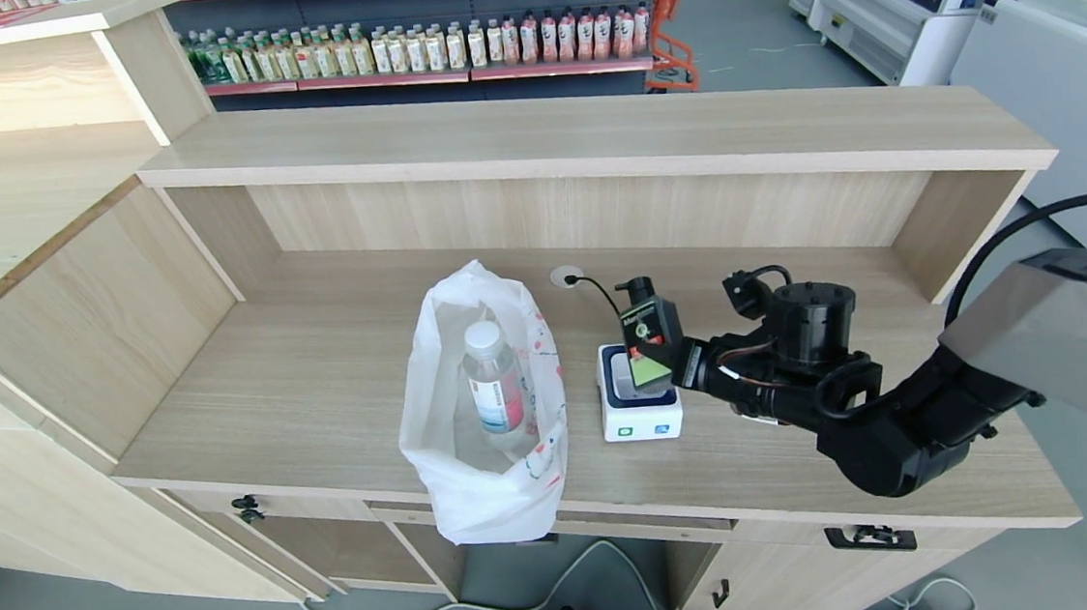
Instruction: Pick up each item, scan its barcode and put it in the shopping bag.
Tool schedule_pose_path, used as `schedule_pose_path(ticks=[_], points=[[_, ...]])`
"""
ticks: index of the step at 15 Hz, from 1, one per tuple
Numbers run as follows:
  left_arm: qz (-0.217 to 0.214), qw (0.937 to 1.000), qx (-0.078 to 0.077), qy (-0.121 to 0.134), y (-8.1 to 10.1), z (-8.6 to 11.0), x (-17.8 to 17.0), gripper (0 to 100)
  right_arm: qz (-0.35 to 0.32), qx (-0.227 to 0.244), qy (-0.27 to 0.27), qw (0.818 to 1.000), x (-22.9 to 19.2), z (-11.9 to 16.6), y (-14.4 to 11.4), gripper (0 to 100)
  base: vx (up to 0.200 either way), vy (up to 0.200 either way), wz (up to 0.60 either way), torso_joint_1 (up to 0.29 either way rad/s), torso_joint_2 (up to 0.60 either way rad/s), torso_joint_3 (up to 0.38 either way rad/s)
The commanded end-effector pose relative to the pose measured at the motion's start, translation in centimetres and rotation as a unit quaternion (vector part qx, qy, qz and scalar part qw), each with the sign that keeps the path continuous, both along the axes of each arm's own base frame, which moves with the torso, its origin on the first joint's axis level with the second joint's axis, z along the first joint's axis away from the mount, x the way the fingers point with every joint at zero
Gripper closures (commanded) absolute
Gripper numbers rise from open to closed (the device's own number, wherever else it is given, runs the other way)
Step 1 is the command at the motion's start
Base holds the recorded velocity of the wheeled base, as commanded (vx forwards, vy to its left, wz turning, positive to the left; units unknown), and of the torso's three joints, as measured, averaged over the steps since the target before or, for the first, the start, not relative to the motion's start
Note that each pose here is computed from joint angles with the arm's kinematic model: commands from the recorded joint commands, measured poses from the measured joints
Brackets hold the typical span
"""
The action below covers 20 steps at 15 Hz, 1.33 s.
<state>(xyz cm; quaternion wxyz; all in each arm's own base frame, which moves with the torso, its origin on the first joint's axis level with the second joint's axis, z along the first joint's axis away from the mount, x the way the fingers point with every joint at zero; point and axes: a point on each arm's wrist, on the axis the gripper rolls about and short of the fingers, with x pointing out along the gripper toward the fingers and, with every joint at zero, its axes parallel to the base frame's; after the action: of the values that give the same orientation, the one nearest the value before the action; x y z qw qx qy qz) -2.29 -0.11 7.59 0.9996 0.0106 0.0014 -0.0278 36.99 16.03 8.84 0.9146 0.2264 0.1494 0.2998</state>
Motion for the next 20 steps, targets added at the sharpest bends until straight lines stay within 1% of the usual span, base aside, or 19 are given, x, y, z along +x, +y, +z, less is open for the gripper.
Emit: schedule_pose_path(ticks=[1, 6, 14, 20], points=[[0.0, 1.0, 0.0, 0.0, 0.0, 0.0, 0.0, 100, 0.001, -0.003, 0.004, 1.0, 0.2, -0.6, 0.2, 100, 0.0, 0.0, 0.0, 0.0, 0.0, 0.0], [0.0, 1.0, 0.0, 0.0, 0.0, 0.0, 0.0, 100, 0.003, -0.005, 0.01, 1.0, 0.3, -1.3, 0.5, 100, 0.0, 0.0, 0.0, 0.0, 0.0, 0.0], [0.0, 1.0, 0.0, 0.0, 0.0, 0.0, 0.0, 100, 0.012, 0.0, -0.004, 1.0, 1.2, -1.9, 1.8, 100, 0.0, 0.0, 0.0, 0.0, 0.0, 0.0], [0.0, 1.0, 0.0, 0.0, 0.0, 0.0, 0.0, 100, 0.01, -0.002, -0.003, 1.0, 1.3, -2.1, 1.7, 100, 0.0, 0.0, 0.0, 0.0, 0.0, 0.0]])
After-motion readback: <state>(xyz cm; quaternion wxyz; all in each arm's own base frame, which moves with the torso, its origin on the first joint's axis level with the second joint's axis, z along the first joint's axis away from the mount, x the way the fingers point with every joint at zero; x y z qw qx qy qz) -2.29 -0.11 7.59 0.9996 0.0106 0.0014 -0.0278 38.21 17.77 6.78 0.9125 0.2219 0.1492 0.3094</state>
